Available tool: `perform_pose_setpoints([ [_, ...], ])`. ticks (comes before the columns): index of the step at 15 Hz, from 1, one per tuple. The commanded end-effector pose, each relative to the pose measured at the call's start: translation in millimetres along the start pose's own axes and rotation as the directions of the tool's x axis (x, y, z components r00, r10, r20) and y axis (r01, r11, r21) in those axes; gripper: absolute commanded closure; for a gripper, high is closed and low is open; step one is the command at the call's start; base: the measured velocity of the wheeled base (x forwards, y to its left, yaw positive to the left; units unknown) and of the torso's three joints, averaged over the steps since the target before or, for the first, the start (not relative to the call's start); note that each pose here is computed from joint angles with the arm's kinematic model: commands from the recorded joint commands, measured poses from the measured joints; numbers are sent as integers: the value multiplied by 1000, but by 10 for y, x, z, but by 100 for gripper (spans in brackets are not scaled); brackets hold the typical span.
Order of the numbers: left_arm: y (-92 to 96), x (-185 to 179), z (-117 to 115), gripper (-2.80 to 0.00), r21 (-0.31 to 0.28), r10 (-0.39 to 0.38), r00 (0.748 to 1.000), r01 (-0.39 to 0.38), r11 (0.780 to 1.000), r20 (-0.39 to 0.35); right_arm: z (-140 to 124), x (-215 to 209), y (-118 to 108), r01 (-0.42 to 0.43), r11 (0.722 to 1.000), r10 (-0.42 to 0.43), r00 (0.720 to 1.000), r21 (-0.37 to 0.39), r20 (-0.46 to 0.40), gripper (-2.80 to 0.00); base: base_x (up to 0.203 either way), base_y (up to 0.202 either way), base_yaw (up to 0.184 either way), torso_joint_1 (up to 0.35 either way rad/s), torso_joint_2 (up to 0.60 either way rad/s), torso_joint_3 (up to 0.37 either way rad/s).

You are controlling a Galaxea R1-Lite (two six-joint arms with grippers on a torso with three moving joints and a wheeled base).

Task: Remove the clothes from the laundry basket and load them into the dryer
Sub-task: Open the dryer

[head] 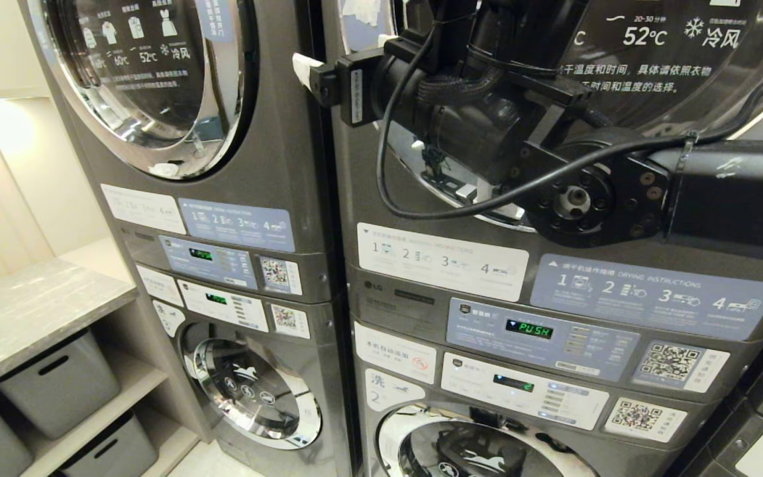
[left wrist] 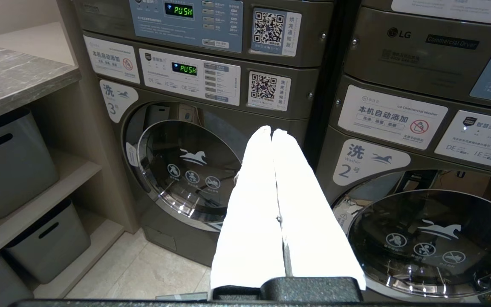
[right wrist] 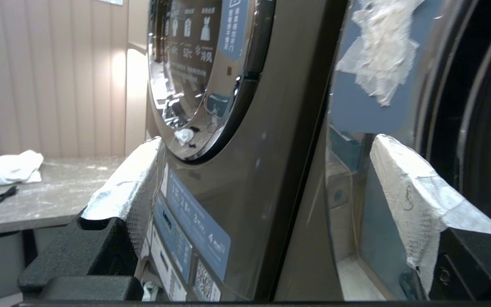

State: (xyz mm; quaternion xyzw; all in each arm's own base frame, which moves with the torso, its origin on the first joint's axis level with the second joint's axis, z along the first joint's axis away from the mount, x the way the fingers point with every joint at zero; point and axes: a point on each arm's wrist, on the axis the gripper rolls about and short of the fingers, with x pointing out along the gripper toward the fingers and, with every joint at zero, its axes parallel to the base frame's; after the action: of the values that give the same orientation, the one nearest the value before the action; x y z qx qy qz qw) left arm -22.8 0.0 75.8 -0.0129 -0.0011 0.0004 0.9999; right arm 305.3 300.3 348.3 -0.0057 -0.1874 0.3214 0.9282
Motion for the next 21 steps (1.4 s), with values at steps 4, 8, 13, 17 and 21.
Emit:
perform_pose_setpoints([
  [4, 0, 1, 1, 0, 0, 1, 1000, -1, 1000, -1, 52, -15, -93, 27, 1000, -27, 1000, -7, 16, -280, 0, 0, 0, 0, 0, 0],
  [8, 0, 1, 1, 0, 0, 1, 1000, -1, 1000, -1, -13, 8, -227, 79, 997, -79, 997, -22, 4, -280, 0, 0, 0, 0, 0, 0],
  [13, 0, 1, 1, 0, 0, 1, 1000, -1, 1000, -1, -225, 77, -258, 77, 997, -78, 996, -23, -34, -280, 0, 0, 0, 0, 0, 0],
  [17, 0, 1, 1, 0, 0, 1, 1000, -1, 1000, -1, -347, 115, -265, 44, 999, -45, 998, -22, -49, -280, 0, 0, 0, 0, 0, 0],
  [21, 0, 1, 1, 0, 0, 1, 1000, -1, 1000, -1, -132, 48, -273, -41, 999, 41, 999, 30, 2, -280, 0, 0, 0, 0, 0, 0],
])
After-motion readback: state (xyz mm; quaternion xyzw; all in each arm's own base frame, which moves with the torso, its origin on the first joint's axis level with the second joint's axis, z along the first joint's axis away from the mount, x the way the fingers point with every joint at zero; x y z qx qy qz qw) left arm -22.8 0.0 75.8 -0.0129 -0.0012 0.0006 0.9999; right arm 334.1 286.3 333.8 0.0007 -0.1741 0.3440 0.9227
